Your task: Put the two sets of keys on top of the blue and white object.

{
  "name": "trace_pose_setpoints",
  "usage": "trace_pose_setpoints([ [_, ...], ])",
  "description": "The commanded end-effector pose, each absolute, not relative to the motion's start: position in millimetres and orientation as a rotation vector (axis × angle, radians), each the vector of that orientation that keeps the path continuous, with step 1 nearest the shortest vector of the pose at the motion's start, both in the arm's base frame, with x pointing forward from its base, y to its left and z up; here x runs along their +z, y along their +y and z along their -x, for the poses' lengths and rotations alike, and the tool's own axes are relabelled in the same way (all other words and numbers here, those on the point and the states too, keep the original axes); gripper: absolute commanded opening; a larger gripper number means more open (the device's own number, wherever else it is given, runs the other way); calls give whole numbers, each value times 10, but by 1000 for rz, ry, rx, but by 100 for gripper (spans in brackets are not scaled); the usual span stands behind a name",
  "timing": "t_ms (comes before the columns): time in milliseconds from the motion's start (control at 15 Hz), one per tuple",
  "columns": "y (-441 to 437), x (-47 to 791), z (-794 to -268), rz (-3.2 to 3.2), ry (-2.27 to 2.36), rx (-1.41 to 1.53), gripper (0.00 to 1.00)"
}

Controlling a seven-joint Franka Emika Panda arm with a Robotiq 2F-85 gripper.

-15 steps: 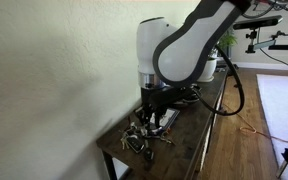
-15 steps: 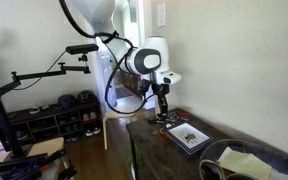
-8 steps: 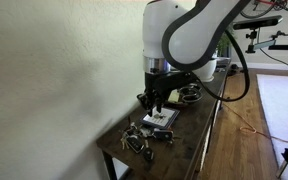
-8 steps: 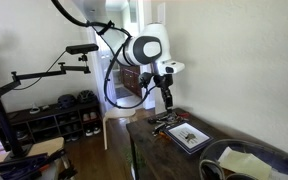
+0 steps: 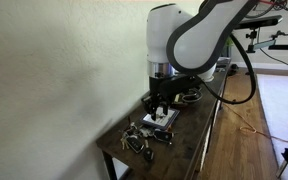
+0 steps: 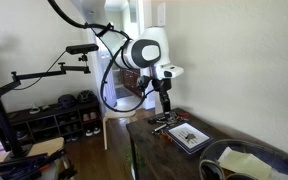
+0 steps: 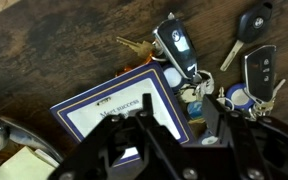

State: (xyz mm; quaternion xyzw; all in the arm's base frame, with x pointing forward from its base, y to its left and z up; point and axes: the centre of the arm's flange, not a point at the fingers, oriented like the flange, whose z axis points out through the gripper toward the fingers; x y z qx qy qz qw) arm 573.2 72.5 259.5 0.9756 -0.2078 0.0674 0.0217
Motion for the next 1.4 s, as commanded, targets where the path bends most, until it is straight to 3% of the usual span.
trace_pose_setpoints([
  [0,878,2532,-5624,-3052,-577,172,84],
  [133,959,2487,-5620,-3056,-536,146,97],
  [200,988,2465,-5615,-3057,-524,139,99],
  [1133,1045,2001,-5681,-3072,-426,24,100],
  [1200,1040,1989,-5670,-3081,-436,20,75],
  [1333,1031,1965,-5642,-3092,-460,9,67],
])
